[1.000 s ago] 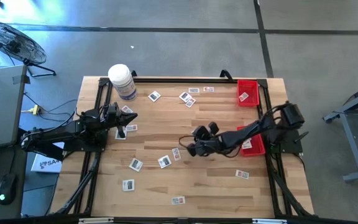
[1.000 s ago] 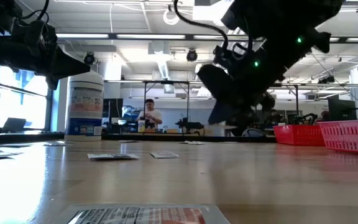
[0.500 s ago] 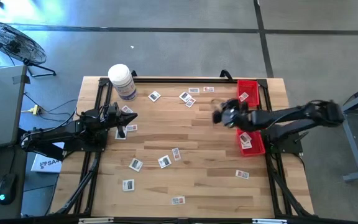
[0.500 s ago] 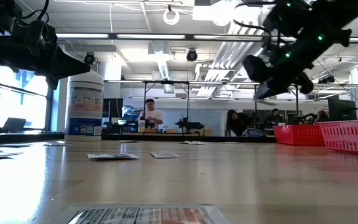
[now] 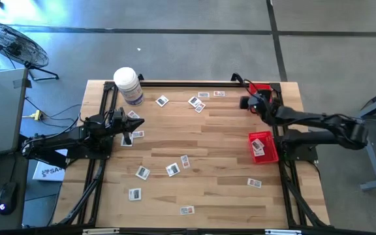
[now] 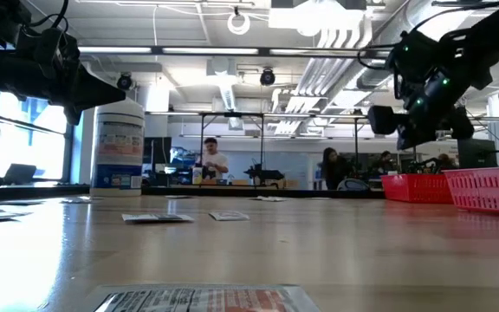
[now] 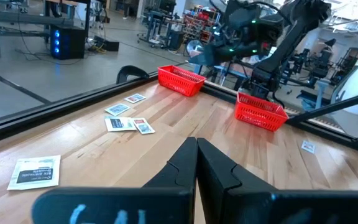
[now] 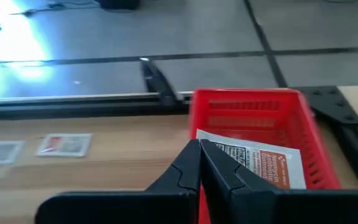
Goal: Pick & Place First Aid Supplies
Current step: Put the ointment pack into the top basket
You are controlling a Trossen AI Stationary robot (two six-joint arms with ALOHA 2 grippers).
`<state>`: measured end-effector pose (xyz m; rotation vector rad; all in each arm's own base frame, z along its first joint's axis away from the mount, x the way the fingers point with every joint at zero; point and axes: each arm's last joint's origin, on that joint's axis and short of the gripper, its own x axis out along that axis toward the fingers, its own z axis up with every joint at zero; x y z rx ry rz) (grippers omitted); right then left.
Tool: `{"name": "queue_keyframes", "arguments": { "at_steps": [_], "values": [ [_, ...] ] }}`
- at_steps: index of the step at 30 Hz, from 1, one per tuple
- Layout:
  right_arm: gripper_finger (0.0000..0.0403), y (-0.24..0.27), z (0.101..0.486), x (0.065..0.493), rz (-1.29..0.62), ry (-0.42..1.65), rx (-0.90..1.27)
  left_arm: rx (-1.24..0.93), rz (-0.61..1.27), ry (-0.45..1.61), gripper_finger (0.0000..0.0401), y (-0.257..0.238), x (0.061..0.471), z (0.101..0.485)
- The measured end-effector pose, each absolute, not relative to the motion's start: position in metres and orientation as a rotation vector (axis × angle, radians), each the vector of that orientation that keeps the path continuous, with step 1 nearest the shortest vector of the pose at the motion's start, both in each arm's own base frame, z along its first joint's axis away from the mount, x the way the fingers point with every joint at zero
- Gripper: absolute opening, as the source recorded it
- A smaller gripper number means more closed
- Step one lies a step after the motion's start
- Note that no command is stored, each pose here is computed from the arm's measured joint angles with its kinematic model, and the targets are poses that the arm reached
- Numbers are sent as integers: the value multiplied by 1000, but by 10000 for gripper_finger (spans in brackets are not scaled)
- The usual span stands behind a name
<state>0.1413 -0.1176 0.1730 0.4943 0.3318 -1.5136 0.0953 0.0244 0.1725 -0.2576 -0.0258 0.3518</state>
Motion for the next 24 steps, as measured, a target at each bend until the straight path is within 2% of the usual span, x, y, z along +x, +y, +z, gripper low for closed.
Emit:
{"name": "queue_keyframes", "arguments": {
  "at_steps": [7,16,19,24],
  "values": [
    [20,-132,159,136,-1563,393,570,-258,352,-26,1,24,95,173],
    [92,-135,151,137,-1568,434,595,-258,352,-25,1,24,95,172],
    [109,-131,157,139,-1508,440,563,-258,352,-25,1,24,95,172],
    [116,-119,169,149,-1295,452,524,-258,352,-26,1,24,95,173]
  ]
}}
